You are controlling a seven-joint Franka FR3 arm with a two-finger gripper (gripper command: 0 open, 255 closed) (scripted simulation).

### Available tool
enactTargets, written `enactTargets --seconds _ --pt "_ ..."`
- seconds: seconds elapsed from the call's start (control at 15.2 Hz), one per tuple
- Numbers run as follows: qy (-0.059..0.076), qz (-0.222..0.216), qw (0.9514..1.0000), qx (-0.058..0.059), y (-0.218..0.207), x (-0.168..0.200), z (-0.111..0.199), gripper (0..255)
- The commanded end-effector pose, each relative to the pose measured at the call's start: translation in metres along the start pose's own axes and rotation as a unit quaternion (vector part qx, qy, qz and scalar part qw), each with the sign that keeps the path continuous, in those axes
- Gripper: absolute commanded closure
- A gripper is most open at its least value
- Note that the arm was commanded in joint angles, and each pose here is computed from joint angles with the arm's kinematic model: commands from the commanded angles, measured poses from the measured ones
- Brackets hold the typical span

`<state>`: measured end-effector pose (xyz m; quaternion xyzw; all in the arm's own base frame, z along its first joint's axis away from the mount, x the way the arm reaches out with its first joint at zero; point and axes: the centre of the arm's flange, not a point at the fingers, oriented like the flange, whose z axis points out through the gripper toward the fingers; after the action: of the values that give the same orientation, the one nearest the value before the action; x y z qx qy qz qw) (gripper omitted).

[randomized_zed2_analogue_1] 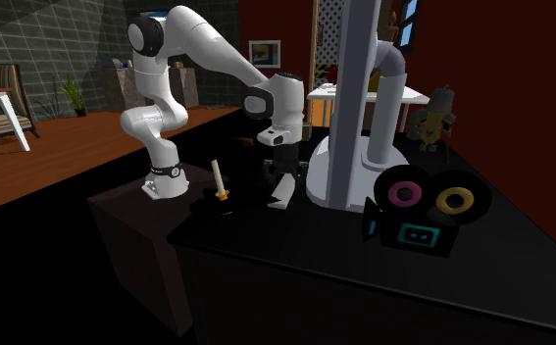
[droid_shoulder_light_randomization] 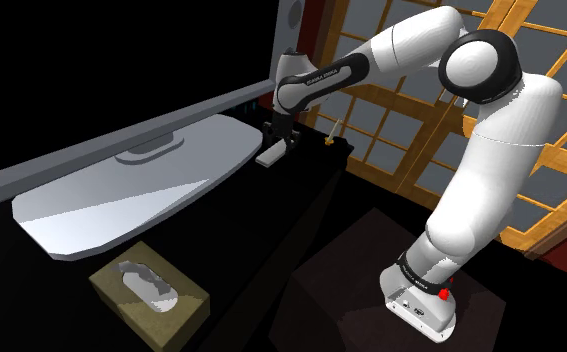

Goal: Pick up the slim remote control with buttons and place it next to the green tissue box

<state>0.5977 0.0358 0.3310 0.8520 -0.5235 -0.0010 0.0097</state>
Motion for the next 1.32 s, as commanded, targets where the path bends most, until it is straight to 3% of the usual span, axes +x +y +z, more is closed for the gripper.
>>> enactTargets --seconds 0.0,0.13,1.25 --pt "0.000 0.000 1.0000 0.000 0.000 0.000 0.000 255" --pt "0.000 0.000 1.0000 0.000 0.000 0.000 0.000 255" --pt "0.000 0.000 1.0000 0.000 0.002 0.001 -0.089 255"
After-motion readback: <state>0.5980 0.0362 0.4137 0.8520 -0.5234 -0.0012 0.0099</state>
